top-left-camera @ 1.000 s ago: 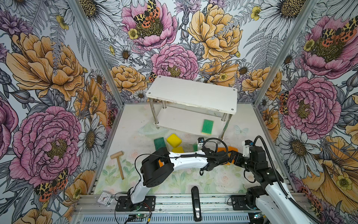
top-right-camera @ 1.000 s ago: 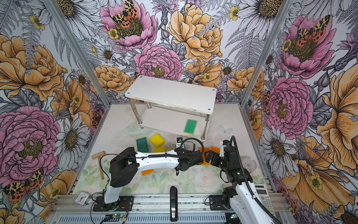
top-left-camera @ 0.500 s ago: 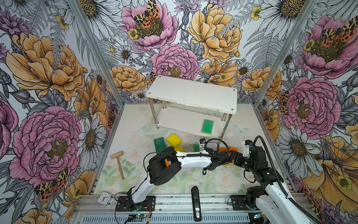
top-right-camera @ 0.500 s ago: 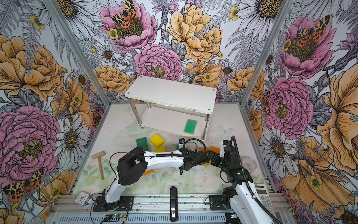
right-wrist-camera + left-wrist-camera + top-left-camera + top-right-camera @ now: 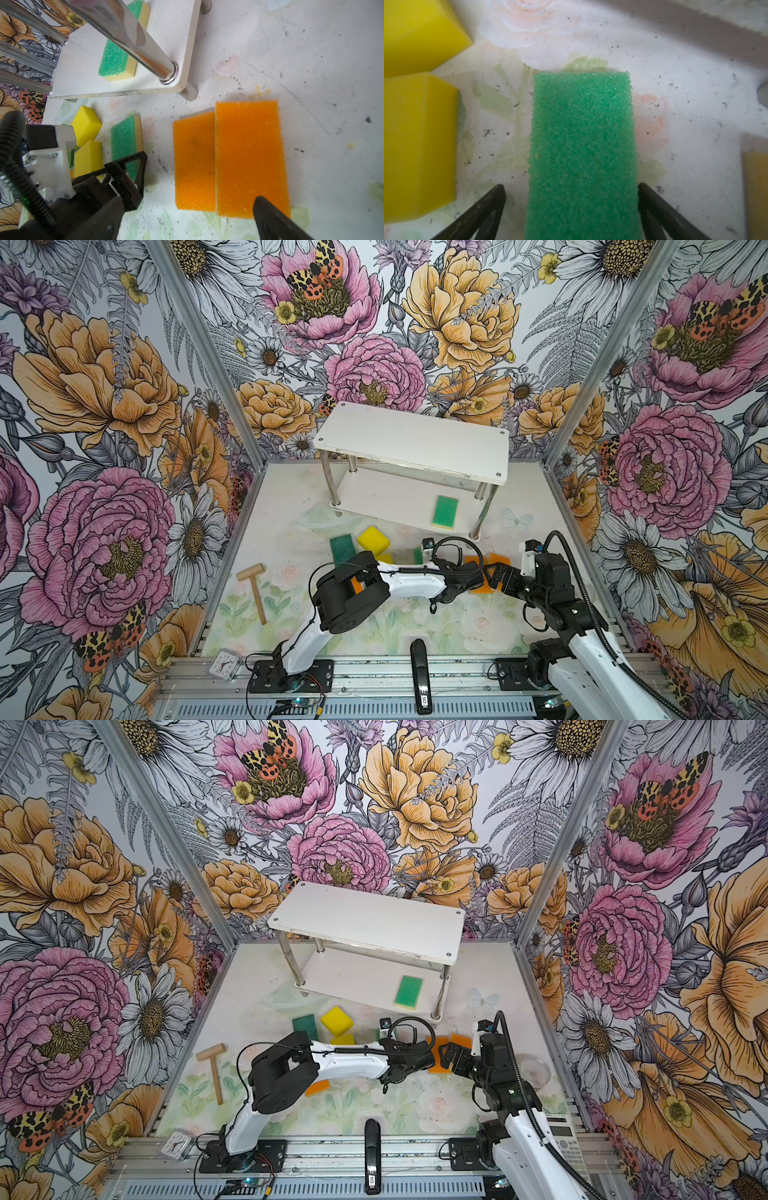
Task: Place and organize the cleaning sponges onto the shelf
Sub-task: 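Close the left gripper on the second green sponge and lift it, then carry the second green sponge with the left gripper over the shelf top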
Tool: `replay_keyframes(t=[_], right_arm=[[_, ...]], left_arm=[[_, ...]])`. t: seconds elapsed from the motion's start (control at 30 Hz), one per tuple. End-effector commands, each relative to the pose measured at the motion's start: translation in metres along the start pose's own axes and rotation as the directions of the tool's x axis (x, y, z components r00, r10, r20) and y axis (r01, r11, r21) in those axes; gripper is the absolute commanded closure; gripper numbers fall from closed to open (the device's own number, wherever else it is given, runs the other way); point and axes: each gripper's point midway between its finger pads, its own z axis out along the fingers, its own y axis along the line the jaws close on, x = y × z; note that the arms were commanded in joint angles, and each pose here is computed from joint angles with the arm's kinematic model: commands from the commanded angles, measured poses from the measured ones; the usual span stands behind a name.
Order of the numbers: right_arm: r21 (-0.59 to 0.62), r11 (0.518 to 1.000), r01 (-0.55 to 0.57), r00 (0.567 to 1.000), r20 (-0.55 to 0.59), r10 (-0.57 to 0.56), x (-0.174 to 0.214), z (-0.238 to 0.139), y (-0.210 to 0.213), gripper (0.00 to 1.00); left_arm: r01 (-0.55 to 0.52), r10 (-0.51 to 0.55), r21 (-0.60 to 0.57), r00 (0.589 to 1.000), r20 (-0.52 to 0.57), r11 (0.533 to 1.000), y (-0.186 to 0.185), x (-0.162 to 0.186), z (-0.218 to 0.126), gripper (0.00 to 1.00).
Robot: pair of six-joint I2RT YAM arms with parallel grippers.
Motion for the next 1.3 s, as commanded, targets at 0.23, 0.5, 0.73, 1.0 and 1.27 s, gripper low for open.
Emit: replay_keyframes(t=[0.23, 0.5, 0.73, 1.0, 1.27], right_arm=[[-0.008, 1.000, 0.004, 1.000, 0.021, -0.004, -0.006, 0.000, 0.003, 0.00], [-0.006, 1.000, 0.007, 1.000, 0.020, -0.007, -0.006, 0.000, 0.004, 0.00], [-0.003, 1.000, 0.007, 1.000, 0.015, -0.007, -0.007, 0.001, 0.003, 0.00], [0.002, 1.000, 0.003, 1.000, 0.018, -0.003, -0.005, 0.001, 0.001, 0.00], [-0.001, 1.000, 0.000, 1.000, 0.022, 0.001, -0.006, 0.000, 0.002, 0.00]], left_arm=[[-0.024, 0.024, 0.030, 0.999, -0.022, 0.999, 0.000, 0.006, -0.004, 0.05], [-0.005, 0.004, 0.056, 1.000, 0.015, 0.998, 0.006, 0.002, -0.010, 0.23], [-0.071, 0.069, 0.050, 0.997, 0.031, 0.996, 0.010, 0.000, -0.012, 0.24], [-0.155, 0.151, 0.030, 0.984, 0.094, 0.987, 0.018, -0.013, -0.020, 0.43], [-0.211, 0.205, 0.036, 0.971, 0.123, 0.977, 0.022, -0.018, -0.028, 0.45]])
